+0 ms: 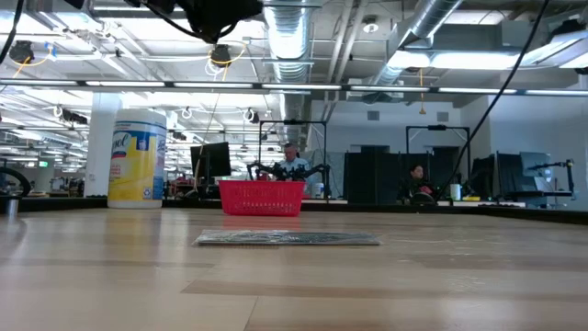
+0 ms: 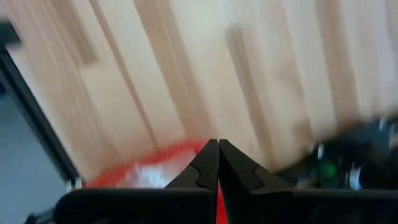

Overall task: Pick & Place Travel size toiletries
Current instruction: Put the comb into the orange basket

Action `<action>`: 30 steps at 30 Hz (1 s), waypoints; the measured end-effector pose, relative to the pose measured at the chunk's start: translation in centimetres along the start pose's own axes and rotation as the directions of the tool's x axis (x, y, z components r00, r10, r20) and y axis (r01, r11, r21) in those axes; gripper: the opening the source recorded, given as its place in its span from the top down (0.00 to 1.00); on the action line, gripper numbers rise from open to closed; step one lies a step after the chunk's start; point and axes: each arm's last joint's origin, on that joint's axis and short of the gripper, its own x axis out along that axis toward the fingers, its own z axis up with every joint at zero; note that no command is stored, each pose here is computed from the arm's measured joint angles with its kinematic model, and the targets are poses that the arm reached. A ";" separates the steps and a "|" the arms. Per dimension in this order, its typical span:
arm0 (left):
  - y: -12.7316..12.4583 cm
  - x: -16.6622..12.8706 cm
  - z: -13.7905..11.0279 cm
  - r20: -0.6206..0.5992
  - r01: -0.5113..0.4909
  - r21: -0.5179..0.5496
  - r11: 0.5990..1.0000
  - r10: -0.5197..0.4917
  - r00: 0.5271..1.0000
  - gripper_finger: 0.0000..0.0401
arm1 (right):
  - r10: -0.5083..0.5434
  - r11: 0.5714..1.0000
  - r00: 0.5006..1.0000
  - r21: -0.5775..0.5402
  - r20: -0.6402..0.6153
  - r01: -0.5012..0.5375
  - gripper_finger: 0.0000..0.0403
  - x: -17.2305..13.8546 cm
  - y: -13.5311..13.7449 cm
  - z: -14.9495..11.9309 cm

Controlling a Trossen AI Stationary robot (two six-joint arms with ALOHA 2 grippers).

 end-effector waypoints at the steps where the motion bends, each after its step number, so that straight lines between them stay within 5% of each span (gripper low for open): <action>1: 0.0 0.0 -0.1 -0.013 0.004 -0.008 1.000 -0.004 1.000 0.29 | 0.003 1.000 1.000 -0.009 0.031 -0.003 1.00 0.1 0.0 0.6; 11: -0.2 -0.4 -4.6 -0.159 0.036 -0.182 0.983 -0.066 0.985 0.37 | 0.086 0.983 0.932 -0.184 0.352 -0.021 1.00 1.0 0.0 7.8; 16: -0.8 0.7 -5.7 -0.210 0.038 -0.193 0.981 -0.080 0.974 0.60 | 0.056 0.990 0.861 -0.137 0.505 0.016 1.00 2.0 -0.4 10.8; 22: -1.8 3.9 -7.1 -0.308 0.119 -0.181 0.976 -0.171 0.936 0.97 | 0.120 0.985 0.848 -0.165 0.517 -0.038 1.00 7.3 -0.3 12.2; 30: -2.3 7.8 -9.6 -0.478 0.095 -0.169 0.981 -0.166 0.862 1.00 | 0.271 0.960 0.745 -0.229 0.610 -0.162 1.00 12.0 0.3 12.0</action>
